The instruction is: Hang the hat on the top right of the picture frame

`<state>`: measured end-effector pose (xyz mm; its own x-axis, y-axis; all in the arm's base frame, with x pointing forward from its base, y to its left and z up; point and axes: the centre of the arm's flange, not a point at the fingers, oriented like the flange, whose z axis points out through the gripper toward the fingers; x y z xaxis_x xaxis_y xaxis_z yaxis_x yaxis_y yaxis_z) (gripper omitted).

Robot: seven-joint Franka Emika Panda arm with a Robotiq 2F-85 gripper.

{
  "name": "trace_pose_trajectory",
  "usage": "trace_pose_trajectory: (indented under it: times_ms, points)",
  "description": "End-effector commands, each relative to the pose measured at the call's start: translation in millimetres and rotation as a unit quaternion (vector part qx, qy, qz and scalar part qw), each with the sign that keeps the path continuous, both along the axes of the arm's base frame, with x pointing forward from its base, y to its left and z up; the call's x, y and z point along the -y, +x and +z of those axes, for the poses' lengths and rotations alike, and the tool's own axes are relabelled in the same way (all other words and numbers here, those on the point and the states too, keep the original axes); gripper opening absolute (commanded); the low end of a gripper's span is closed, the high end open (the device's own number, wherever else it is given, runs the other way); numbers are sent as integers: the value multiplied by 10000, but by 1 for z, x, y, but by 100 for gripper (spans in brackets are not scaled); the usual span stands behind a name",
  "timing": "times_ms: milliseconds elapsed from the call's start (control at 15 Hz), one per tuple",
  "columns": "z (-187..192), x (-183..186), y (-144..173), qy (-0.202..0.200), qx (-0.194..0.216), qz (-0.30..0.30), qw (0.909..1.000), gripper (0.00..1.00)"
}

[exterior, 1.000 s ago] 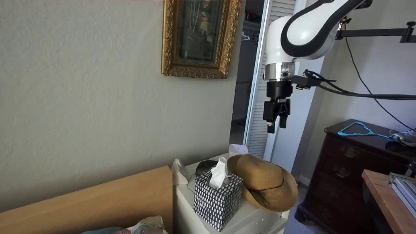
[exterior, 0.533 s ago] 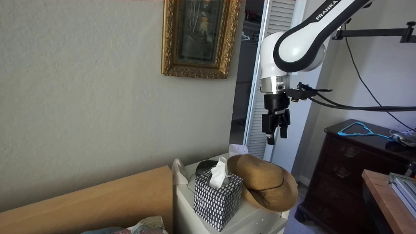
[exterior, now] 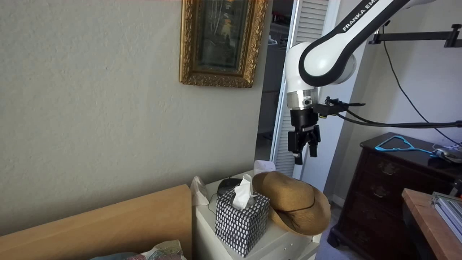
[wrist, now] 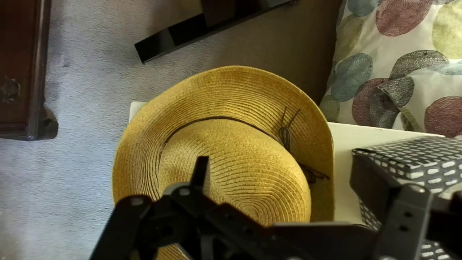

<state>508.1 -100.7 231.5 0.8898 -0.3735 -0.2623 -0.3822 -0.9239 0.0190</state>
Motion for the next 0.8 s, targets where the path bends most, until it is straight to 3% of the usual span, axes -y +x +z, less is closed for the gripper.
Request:
trace_pose_trajectory:
  times_ms: [0, 733]
  points:
    - [-26, 5, 23, 21, -75, -103, 9999, 100]
    - [-88, -1, 54, 10, -314, 142, 9994, 100]
